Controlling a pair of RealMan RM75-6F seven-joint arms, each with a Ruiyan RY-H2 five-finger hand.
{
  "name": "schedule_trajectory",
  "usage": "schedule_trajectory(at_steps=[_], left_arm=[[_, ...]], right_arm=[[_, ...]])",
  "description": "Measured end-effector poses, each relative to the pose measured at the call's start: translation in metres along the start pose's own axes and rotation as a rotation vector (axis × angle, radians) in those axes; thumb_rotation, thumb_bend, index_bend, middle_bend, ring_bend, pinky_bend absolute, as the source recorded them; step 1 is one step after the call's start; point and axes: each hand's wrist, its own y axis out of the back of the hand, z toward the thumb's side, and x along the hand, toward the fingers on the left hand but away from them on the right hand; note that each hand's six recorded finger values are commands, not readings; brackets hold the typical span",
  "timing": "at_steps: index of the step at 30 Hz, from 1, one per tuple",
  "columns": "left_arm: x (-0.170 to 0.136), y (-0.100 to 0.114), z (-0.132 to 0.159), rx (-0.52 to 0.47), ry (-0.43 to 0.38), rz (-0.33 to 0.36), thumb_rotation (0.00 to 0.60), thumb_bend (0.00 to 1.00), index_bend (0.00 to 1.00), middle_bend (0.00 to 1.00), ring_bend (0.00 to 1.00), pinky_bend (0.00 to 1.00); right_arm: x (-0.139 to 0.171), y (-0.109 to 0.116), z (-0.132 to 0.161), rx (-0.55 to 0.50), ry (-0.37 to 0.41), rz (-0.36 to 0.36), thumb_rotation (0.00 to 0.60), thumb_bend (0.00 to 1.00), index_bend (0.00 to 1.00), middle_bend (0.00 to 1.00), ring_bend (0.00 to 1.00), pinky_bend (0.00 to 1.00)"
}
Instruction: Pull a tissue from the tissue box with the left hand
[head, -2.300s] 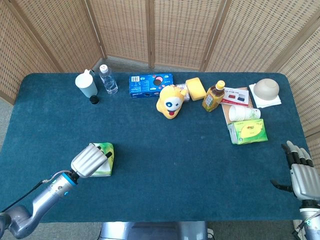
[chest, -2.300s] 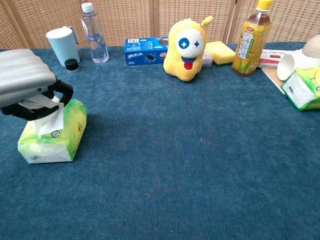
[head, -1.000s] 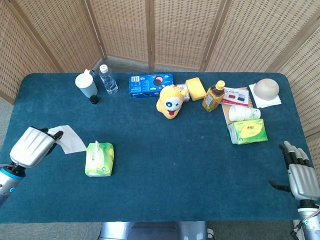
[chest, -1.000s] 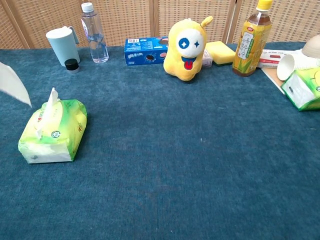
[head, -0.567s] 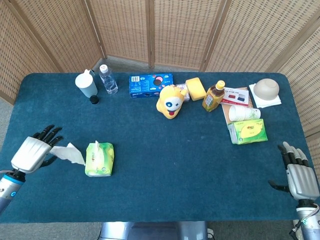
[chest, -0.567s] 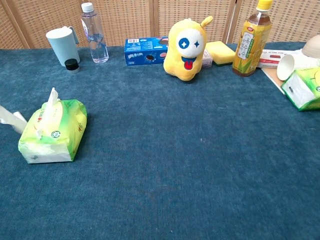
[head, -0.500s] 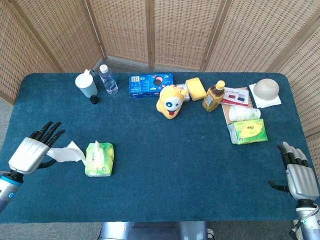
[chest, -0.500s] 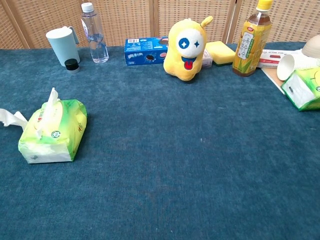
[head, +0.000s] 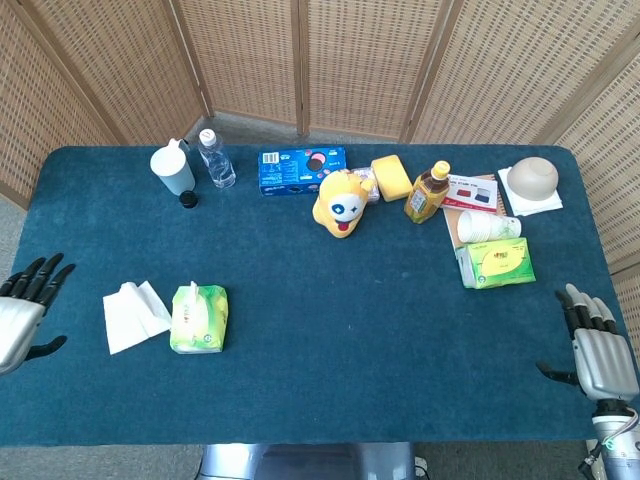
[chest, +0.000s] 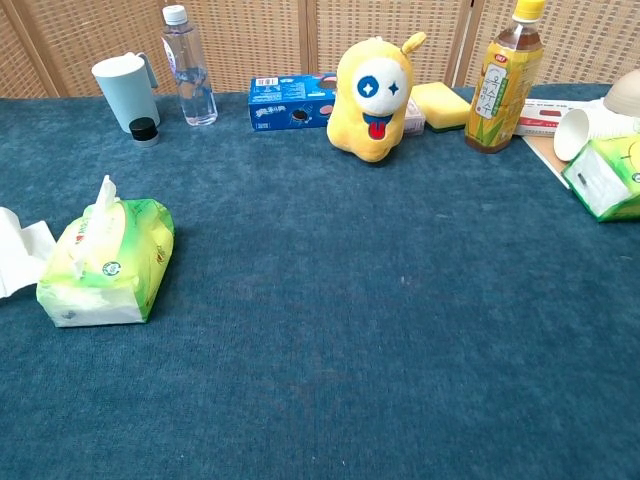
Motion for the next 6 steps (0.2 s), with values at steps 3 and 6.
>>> schedule_trajectory(at_steps=[3, 6], left_arm=[[-0.005, -0.008, -0.002, -0.024, 0.018, 0.009, 0.6, 0.0, 0.0, 0.0, 0.0, 0.15], [-0.009, -0.016, -0.005, -0.043, 0.03, 0.031, 0.6, 0.0, 0.0, 0.0, 0.0, 0.15]], right_arm=[[0.0, 0.001, 0.0, 0.0, 0.0, -0.003, 0.596, 0.0, 0.0, 0.0, 0.0, 0.0], [0.0, 0.001, 0.0, 0.001, -0.001, -0.005, 0.596, 0.0, 0.0, 0.0, 0.0, 0.0]])
